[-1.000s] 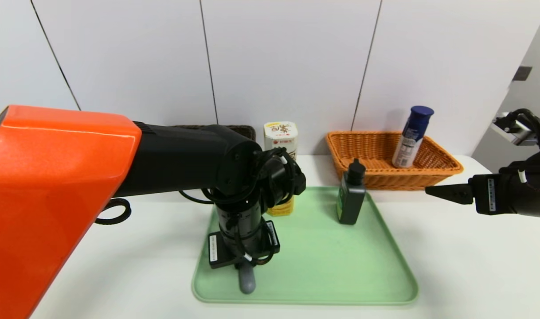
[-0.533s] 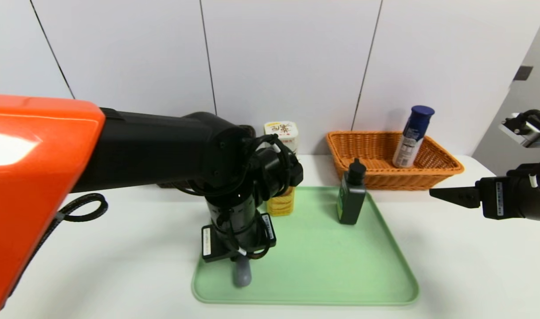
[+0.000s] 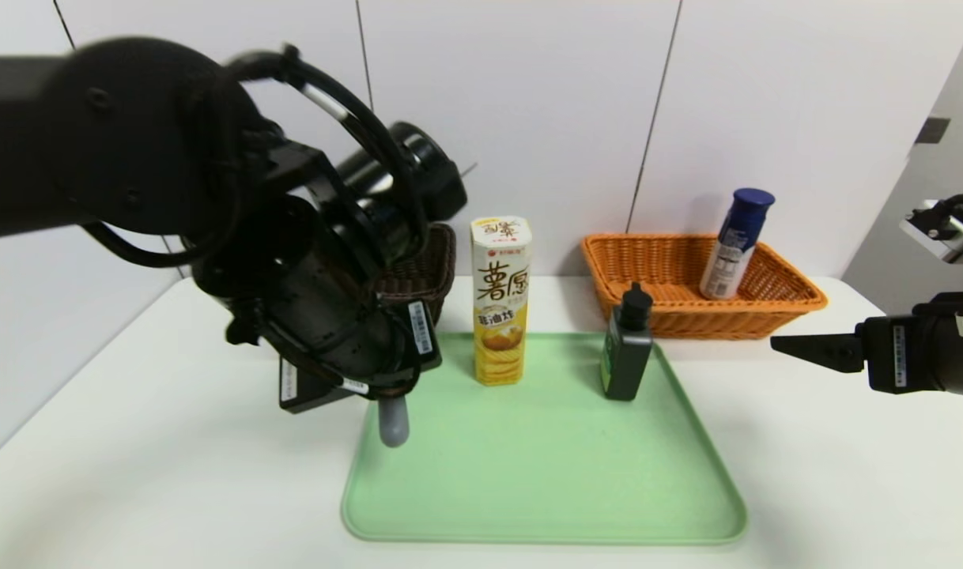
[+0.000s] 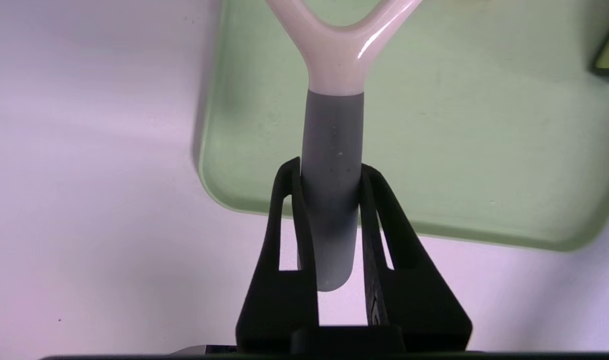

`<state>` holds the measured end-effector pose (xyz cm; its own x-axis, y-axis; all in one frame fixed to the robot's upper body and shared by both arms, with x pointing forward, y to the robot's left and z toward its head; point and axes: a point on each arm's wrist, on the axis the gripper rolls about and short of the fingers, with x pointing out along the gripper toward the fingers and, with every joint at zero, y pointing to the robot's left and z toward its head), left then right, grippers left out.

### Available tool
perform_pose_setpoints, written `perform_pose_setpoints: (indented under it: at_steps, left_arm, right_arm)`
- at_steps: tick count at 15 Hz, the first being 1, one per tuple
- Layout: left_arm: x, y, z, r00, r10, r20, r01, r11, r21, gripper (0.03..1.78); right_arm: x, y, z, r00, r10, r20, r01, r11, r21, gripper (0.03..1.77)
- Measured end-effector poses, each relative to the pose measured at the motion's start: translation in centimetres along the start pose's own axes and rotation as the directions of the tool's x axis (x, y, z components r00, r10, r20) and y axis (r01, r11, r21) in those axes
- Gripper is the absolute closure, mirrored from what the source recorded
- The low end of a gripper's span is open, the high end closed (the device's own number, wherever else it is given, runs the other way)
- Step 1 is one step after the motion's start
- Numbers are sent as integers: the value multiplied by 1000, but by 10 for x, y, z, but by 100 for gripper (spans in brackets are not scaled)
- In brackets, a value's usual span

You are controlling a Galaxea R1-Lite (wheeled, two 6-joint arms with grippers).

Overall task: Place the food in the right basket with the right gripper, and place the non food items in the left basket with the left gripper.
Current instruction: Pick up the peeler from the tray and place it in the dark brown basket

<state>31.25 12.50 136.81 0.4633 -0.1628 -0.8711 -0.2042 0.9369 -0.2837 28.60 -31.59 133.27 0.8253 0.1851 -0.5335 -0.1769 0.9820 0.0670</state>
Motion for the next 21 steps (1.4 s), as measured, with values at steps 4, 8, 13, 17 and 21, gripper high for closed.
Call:
perform_pose_setpoints:
  at_steps: [4,8,13,17,21]
  left_arm:
    - [-50,19,33,974,-126,187,134,990,-33,153]
    - [-55,24,84,889,-208,408,239,971,-28,153]
    - [-7,7,121,846,-218,487,258,966,-17,153]
    - [48,4,143,862,-165,480,193,981,-10,153]
    - [102,14,164,873,-104,477,125,992,-11,153]
  right_arm:
    - [-3,0,4,1000,0,21,0,1000,2,9]
    - [-4,0,5,1000,0,26,0,1000,3,9]
    - [-4,1,11,998,4,70,-6,999,32,9]
    - [-3,1,13,996,4,93,-9,999,51,9]
    - [-3,2,13,996,12,92,-17,999,47,9]
